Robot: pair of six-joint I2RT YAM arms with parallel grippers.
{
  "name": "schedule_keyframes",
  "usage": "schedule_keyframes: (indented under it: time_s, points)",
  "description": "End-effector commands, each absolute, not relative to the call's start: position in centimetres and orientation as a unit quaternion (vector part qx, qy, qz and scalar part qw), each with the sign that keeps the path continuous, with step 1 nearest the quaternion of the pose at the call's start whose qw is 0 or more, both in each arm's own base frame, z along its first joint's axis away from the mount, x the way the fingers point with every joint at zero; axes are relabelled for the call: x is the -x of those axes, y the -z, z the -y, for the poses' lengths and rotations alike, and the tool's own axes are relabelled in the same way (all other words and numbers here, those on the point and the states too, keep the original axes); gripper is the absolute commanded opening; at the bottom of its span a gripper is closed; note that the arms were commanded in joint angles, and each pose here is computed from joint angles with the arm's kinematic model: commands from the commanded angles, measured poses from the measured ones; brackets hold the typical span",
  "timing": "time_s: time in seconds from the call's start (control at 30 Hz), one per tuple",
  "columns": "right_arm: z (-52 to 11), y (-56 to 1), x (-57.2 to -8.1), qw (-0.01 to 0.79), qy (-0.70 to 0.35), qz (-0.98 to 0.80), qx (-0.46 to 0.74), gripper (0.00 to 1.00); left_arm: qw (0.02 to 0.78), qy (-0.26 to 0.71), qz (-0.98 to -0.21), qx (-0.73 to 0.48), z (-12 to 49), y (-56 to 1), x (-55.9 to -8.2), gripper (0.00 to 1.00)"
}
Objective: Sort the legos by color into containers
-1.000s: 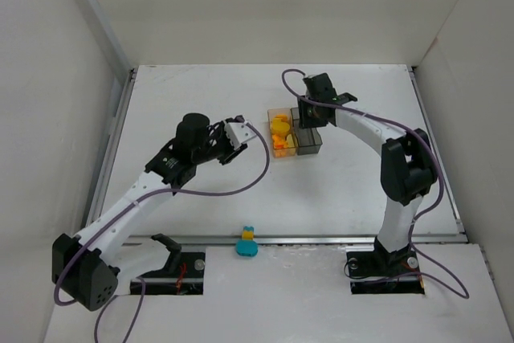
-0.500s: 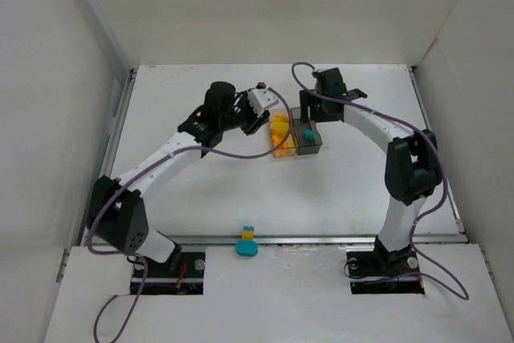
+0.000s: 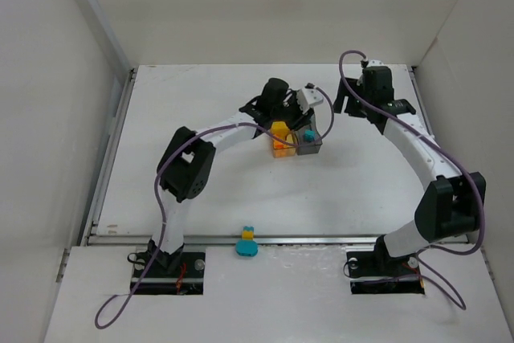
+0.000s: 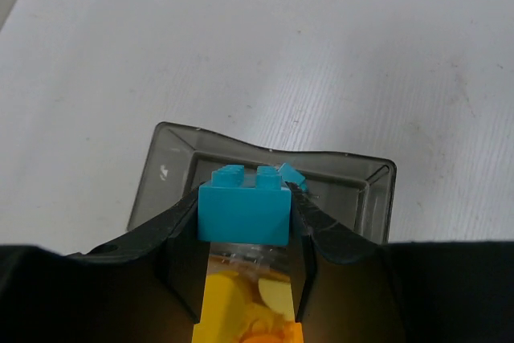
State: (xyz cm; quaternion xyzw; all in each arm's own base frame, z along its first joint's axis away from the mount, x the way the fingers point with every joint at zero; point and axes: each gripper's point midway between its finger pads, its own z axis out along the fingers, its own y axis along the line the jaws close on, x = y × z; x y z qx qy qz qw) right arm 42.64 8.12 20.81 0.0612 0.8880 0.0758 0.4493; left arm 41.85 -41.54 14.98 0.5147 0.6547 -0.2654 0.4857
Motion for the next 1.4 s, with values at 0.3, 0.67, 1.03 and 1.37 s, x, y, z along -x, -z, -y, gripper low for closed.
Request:
schedule_keyframes:
  time_s: [0.3, 0.67, 1.03, 1.37]
  points:
    - [-7.6, -21.6, -41.7, 0.461, -0.055, -0.885, -0.032, 0.82, 0.519, 0.259, -0.631, -0.515, 43.1, -17.3, -43.1, 1.00]
    - [-11.7, -26.4, -38.2, 0.491, -0.092, -0.866, 0.035, 0.91, 0.632, 0.125, -0.691, -0.327, 28.9, -33.4, -42.7, 1.00]
    - [-33.6, -13.7, -19.3, 0.290, -0.213, -0.850, 0.384, 0.91, 0.583, -0.102, -0.806, 0.007, 3.3, -26.2, -34.1, 1.00]
    - [-37.6, -12.4, -12.7, 0.243, -0.222, -0.768, 0.550, 0.64, 0.616, -0.092, -0.782, 0.013, 2.6, -24.8, -32.1, 1.00]
